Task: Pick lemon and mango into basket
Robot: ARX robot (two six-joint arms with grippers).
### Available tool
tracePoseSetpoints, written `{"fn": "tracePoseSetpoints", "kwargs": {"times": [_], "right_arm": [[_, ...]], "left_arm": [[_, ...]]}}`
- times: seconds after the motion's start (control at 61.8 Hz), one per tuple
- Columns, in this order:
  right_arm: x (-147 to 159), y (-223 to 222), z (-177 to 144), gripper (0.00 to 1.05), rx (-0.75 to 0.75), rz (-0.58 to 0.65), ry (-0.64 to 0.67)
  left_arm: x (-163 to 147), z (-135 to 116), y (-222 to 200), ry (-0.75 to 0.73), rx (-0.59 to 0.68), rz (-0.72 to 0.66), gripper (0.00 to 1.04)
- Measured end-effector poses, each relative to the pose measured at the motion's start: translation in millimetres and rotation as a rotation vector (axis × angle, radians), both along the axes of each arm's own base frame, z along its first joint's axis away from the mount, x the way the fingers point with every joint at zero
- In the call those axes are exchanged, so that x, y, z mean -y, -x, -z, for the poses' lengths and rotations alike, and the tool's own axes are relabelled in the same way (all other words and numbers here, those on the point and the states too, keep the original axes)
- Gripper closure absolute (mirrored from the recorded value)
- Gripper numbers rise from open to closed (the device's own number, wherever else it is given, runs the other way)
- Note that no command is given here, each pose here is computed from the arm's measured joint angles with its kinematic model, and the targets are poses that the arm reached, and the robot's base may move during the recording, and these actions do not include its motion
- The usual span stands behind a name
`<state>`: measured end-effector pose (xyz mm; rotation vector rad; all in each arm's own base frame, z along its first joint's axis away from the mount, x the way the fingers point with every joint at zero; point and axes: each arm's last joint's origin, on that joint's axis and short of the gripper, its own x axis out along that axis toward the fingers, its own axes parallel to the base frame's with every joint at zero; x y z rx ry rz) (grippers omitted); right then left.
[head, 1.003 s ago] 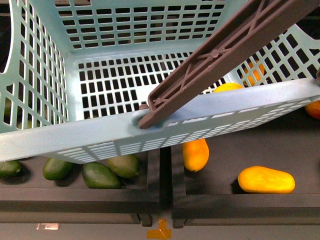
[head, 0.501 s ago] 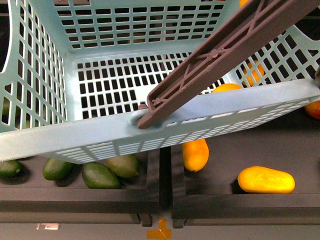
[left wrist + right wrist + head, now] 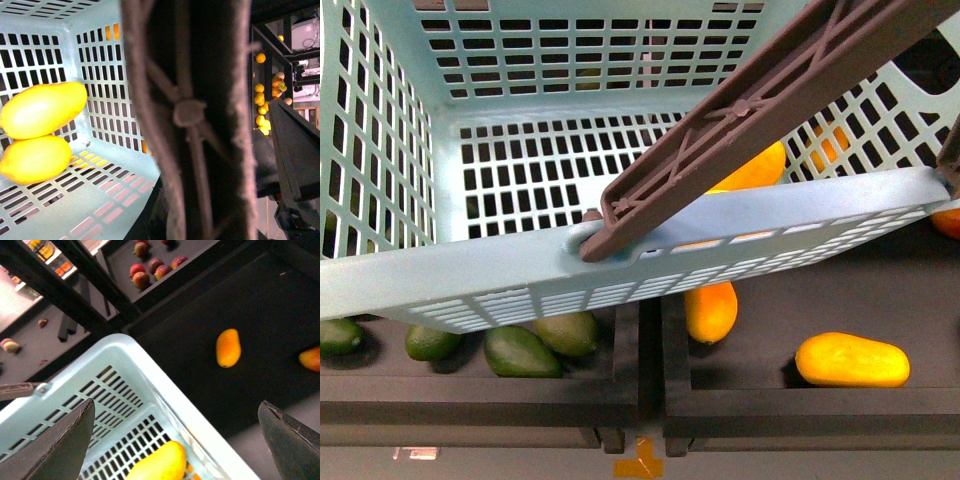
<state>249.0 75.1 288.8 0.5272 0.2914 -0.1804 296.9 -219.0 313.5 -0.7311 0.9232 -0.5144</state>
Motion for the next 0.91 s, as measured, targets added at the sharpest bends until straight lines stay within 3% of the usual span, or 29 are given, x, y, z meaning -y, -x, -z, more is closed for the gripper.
{"fn": "tracePoseSetpoints", "kwargs": {"times": [0.097, 0.178, 0.291, 0.437, 0.696, 0.906], "right_arm": [[12.9, 20.0, 0.0, 0.09, -0.007, 0.030, 0.059], [24.1, 37.0, 4.4, 0.21, 0.161, -0.101, 0.142], [36.8, 59.4, 17.7, 0.38, 0.313, -0.158, 0.339], [47.7, 73.6, 44.1, 0.61, 0.300, -0.174, 0.468], [59.1, 92.5, 74.0, 1.01, 0.287, -0.187, 0.510], [69.9, 105.0, 90.4, 1.03, 0.290, -0.207, 0.516]], "left_arm": [[-0.1, 0.0, 0.0, 0.001, -0.001, 0.001, 1.00], [-0.1, 0.0, 0.0, 0.001, 0.000, 0.002, 1.00], [-0.1, 0.0, -0.1, 0.001, 0.000, 0.001, 1.00], [0.0, 0.0, 0.0, 0.000, 0.000, 0.001, 1.00], [-0.1, 0.0, -0.1, -0.002, 0.002, 0.000, 1.00], [-0.1, 0.0, -0.1, 0.000, 0.000, 0.001, 1.00]]}}
